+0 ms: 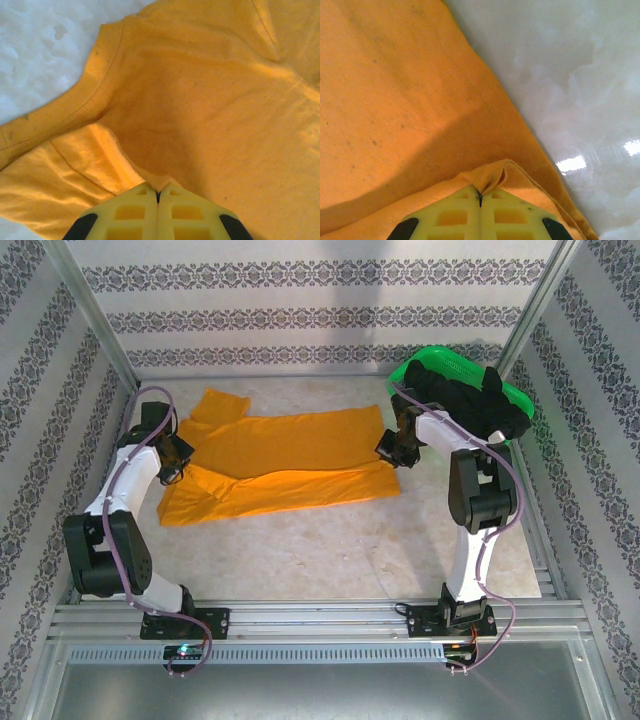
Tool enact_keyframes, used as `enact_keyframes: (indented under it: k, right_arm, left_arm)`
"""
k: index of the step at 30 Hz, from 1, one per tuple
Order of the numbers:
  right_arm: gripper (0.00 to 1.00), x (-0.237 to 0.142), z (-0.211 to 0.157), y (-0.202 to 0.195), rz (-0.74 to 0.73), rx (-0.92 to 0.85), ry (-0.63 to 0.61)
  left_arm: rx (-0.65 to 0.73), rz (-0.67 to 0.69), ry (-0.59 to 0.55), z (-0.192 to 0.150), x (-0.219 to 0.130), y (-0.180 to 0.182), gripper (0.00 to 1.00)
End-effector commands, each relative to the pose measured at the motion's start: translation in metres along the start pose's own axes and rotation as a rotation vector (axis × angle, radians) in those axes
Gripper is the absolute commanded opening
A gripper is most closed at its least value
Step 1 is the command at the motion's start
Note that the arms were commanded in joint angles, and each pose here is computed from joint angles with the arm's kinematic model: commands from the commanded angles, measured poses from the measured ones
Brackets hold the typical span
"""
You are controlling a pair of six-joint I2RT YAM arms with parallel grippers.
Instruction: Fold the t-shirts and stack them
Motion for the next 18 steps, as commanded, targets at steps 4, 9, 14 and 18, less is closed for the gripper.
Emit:
enact_keyframes:
  k: [4,9,14,18]
  right_arm:
    - [0.24,0.005,0.015,-0.002,-0.025,0.029,-0.002]
    - [0.51,-0.016,0.016,-0.007,-0.023,0.006,-0.037]
    - [0.55,-0.033,-0.010,-0.023,-0.031,-0.033,-0.054]
    - [0.54,-0.024,-0.041,-0.037,-0.017,-0.044,-0.010]
  left_arm:
    - [0.024,-0.071,0.021,0.020,0.020,-0.019,0.13]
    - [0.033,-0.046,0.042,0.019,0.009,-0.012,0.64]
    - [-0.033,0.006,0.078,-0.016,-0.011,0.035,0.63]
    - [-0.120,0.065,0.121,-0.048,-0.010,0.079,0.55]
Point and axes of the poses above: each hand's point on the last joint's axis, 136 mm out from that joint toward the fingers, its own x axis out along the fingers, its own y axis along the line the jaws close on, z = x × y, the point moved 6 cm from there along -x, back along the fingers, and after that the axes turned 7 degrees about -x, right-handed, at the moved point
